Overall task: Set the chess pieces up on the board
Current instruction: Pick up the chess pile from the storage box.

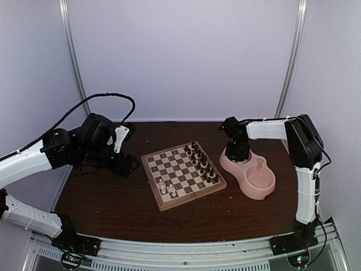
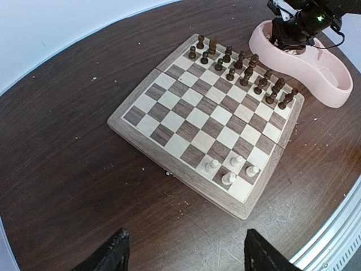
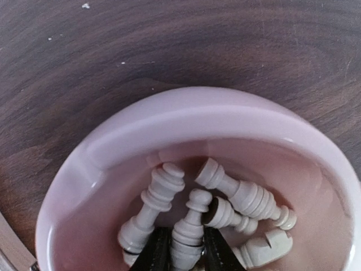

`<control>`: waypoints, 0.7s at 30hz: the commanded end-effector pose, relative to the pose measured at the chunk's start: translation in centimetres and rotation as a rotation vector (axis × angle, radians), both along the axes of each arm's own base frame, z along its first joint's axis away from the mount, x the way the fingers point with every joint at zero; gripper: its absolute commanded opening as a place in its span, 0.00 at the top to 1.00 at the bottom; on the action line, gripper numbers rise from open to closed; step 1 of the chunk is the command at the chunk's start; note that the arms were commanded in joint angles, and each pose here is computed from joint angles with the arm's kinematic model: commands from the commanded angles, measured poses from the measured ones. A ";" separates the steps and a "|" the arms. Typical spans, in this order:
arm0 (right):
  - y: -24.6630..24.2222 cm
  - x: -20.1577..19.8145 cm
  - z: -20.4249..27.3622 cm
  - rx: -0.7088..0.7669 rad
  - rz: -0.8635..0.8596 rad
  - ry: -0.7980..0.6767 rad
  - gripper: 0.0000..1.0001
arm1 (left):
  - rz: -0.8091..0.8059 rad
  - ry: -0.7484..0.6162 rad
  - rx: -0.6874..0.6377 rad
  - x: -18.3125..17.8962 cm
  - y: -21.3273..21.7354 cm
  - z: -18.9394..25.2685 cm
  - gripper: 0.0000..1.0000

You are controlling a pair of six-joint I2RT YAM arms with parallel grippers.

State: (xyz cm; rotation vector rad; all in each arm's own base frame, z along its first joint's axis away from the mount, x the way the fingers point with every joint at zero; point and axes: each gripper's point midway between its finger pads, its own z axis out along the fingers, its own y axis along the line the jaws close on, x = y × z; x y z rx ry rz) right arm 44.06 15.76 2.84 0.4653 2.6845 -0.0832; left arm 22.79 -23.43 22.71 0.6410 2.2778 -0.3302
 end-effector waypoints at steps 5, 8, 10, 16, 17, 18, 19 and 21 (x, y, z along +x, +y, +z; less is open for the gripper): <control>0.3 1.3 1.8 0.057 -0.016 -0.060 0.84 | 0.006 -0.042 -0.006 1.0 -0.3 0.8 0.30; 0.1 1.2 4.3 0.067 0.001 -0.109 0.84 | 0.005 -0.042 -0.004 1.1 -0.4 0.9 0.30; 0.0 1.1 6.0 0.074 0.017 -0.142 0.85 | 0.005 -0.041 -0.005 1.1 -0.4 0.9 0.30; -0.5 0.0 9.7 0.105 0.054 -0.214 0.85 | -0.006 -0.031 -0.018 0.9 -0.7 0.8 0.30; -0.6 -0.1 10.1 0.117 0.059 -0.228 0.85 | -0.006 -0.028 -0.019 0.8 -0.7 0.8 0.30; -0.6 -0.2 10.4 0.130 0.062 -0.241 0.85 | -0.009 -0.024 -0.024 0.7 -0.8 0.7 0.30; -0.5 -0.4 10.5 0.142 0.069 -0.248 0.85 | -0.010 -0.021 -0.029 0.7 -0.8 0.8 0.30; -0.4 -0.7 10.6 0.167 0.090 -0.250 0.85 | -0.009 -0.016 -0.037 0.6 -0.8 0.8 0.30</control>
